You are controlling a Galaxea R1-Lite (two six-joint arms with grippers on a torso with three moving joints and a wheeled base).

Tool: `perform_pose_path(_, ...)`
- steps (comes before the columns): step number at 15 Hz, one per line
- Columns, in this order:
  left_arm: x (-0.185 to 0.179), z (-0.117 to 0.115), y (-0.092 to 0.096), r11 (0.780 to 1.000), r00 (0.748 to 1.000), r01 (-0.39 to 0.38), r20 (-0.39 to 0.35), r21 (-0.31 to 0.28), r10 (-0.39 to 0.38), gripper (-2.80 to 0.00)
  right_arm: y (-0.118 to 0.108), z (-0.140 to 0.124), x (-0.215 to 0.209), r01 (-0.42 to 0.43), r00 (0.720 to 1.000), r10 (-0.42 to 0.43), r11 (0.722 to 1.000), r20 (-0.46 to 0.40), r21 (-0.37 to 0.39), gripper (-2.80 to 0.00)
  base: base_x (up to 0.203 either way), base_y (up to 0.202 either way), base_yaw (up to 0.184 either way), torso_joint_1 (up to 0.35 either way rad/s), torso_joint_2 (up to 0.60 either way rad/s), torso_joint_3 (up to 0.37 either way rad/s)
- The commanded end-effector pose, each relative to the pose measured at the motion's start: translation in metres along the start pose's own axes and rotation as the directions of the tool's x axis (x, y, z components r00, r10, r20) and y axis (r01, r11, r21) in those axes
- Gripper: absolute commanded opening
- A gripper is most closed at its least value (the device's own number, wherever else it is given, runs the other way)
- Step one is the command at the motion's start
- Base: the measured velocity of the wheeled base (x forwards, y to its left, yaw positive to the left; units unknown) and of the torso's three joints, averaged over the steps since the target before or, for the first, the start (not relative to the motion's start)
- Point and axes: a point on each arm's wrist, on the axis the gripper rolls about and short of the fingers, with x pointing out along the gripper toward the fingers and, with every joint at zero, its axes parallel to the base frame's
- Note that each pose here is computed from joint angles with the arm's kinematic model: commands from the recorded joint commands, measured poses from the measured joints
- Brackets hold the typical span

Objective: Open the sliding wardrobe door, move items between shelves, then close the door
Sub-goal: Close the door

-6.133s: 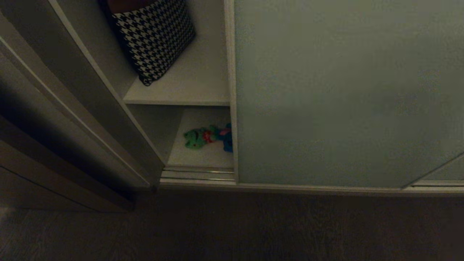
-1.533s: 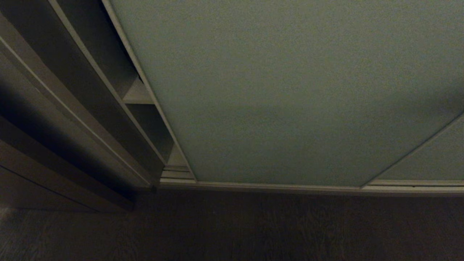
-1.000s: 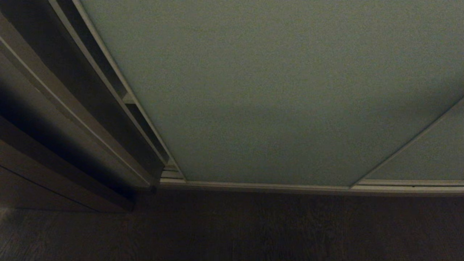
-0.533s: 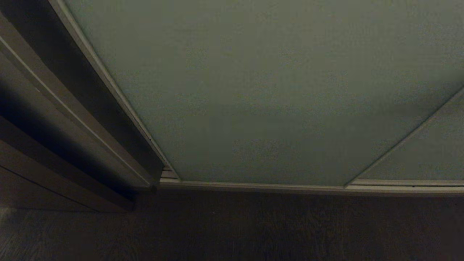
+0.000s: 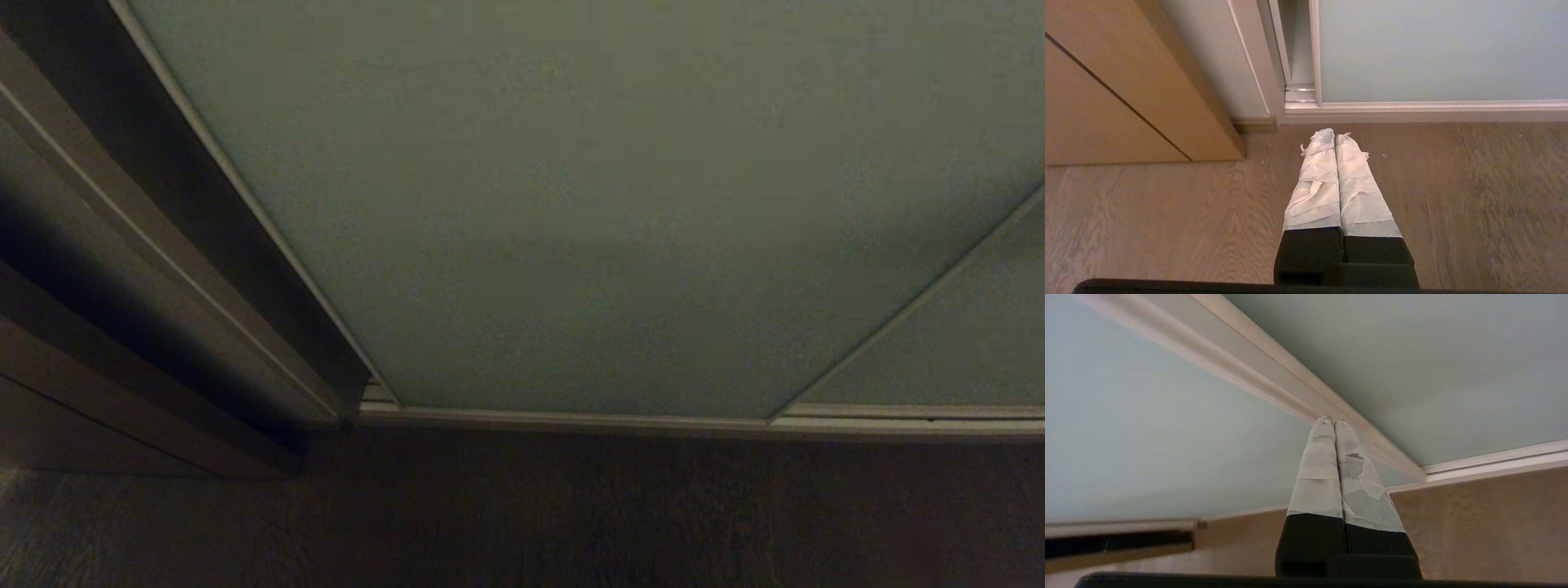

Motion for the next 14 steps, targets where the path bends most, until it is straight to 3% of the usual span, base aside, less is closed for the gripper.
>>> perform_pose_path(1,0.0,0.0,0.0,1.0,1.0,0.0,0.001,0.0,0.0,-2.8,-0.012,-0.004,0.024,-0.016,0.999,0.018,0.999,-0.045,0.034,-2.8,0.0,0.0,0.0,0.0,0.0,0.0)
perform_pose_path(8,0.0,0.0,0.0,1.0,1.0,0.0,0.001,0.0,0.0,-2.8,-0.026,-0.006,0.057,0.021,0.998,-0.018,0.999,-0.059,0.05,-2.8,0.0,0.0,0.0,0.0,0.0,0.0)
perform_pose_path(14,0.0,0.0,0.0,1.0,1.0,0.0,0.001,0.0,0.0,-2.8,-0.011,-0.011,0.075,0.0,0.997,0.002,0.999,-0.074,0.035,-2.8,0.0,0.0,0.0,0.0,0.0,0.0)
